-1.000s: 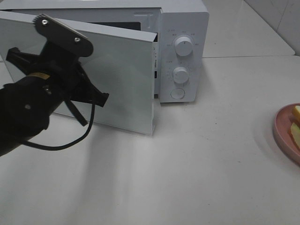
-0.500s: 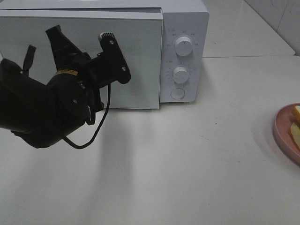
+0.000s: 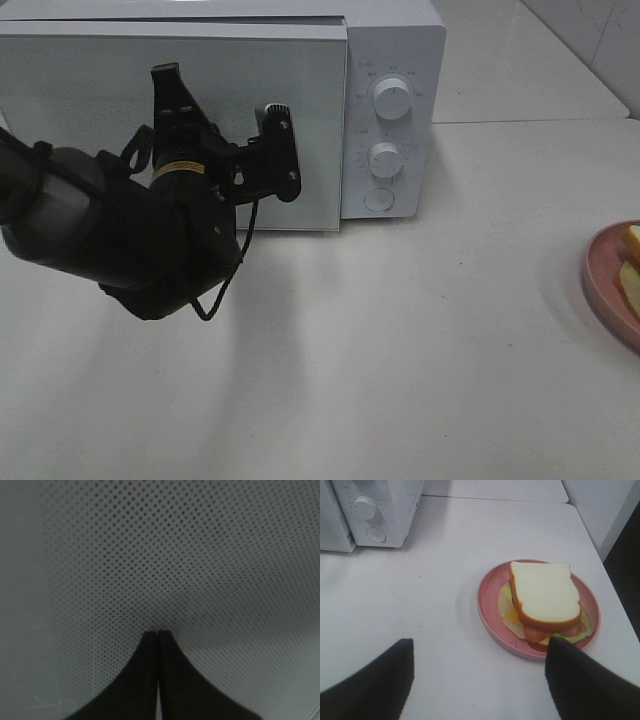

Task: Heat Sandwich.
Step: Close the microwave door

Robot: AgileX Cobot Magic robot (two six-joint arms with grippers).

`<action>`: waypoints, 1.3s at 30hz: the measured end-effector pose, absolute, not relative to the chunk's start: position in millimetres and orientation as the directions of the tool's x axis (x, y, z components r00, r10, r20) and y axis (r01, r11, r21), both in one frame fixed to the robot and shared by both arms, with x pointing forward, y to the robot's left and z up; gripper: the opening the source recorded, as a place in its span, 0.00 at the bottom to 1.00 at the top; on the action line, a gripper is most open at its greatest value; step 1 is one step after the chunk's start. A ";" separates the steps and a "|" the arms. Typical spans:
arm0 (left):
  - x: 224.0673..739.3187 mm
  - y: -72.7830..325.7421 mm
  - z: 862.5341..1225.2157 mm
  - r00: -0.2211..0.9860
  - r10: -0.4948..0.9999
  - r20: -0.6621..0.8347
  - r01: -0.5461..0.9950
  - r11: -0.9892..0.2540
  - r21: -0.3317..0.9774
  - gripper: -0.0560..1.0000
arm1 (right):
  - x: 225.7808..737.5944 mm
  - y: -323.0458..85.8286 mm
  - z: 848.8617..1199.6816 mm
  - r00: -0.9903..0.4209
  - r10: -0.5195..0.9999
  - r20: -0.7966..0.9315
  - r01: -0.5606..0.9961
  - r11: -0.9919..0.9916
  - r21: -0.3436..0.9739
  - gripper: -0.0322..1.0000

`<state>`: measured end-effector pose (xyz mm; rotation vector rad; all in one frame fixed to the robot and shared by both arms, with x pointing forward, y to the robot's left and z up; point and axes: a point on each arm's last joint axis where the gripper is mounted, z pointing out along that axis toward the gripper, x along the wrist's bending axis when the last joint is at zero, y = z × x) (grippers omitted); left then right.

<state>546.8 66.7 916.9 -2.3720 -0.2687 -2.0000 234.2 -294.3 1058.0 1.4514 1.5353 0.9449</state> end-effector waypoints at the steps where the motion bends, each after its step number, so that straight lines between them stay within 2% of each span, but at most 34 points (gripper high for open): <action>1: 546.7 65.9 915.8 0.163 0.110 0.980 0.150 -0.985 0.085 0.05 | 234.2 -294.3 1058.0 -0.018 0.998 -0.059 0.397 0.061 0.916 0.72; 39: 563.1 65.6 914.8 0.155 0.024 0.988 0.060 -0.998 0.015 0.05 | 234.2 -294.1 1058.0 -0.019 0.998 -0.056 0.397 0.059 0.916 0.72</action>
